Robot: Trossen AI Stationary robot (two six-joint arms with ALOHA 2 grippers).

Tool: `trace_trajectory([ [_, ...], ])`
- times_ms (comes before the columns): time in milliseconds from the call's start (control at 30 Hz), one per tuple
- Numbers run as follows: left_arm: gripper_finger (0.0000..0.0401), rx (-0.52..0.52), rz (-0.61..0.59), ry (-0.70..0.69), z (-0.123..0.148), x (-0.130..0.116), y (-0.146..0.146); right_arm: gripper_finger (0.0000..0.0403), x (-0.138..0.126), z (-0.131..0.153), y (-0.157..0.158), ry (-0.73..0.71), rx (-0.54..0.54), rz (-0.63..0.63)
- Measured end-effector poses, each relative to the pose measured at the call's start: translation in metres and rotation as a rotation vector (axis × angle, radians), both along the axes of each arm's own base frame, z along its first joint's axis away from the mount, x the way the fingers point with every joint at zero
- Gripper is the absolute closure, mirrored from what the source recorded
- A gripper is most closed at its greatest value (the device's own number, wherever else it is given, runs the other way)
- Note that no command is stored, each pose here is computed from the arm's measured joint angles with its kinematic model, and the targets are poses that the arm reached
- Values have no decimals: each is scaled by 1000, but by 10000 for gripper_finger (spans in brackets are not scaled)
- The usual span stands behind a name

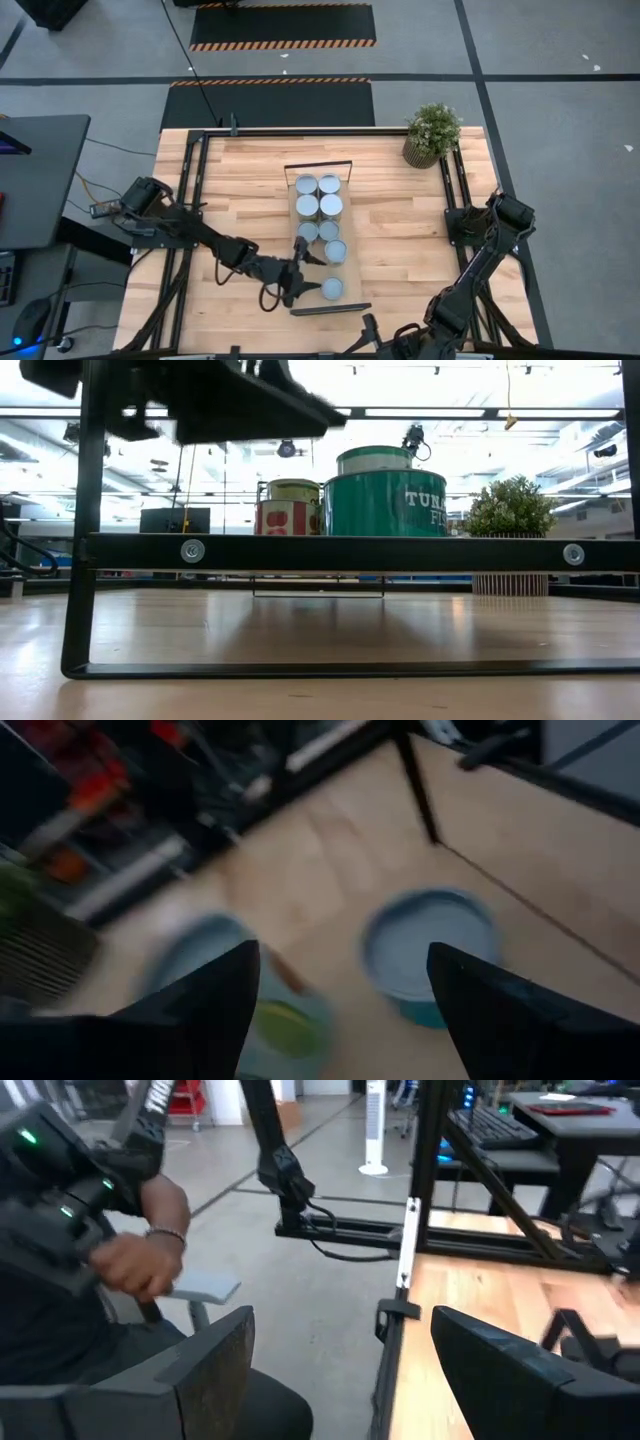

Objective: Pick and place cans onto a shelf
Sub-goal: Put the canned tuna on the shelf

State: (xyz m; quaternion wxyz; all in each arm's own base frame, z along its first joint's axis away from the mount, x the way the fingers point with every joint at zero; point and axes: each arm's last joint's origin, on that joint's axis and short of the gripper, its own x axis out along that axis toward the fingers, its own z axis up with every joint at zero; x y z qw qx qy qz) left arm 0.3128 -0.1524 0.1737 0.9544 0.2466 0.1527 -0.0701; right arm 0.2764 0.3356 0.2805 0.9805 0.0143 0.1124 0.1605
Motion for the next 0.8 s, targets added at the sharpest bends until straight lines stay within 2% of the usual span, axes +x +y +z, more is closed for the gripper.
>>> trace_trajectory([
  [300, 108, 396, 38, -120, 18, -7, -9, 93, 1, -2, -2, 13, -22, -20],
  [467, 108, 469, 44, -204, 23, -3, -9, 93, 4, -2, -5, 7, -46, -24],
  [800, 108, 638, 66, -349, 6, 9, -14, 93, 9, -3, -9, 8, -54, -39],
])
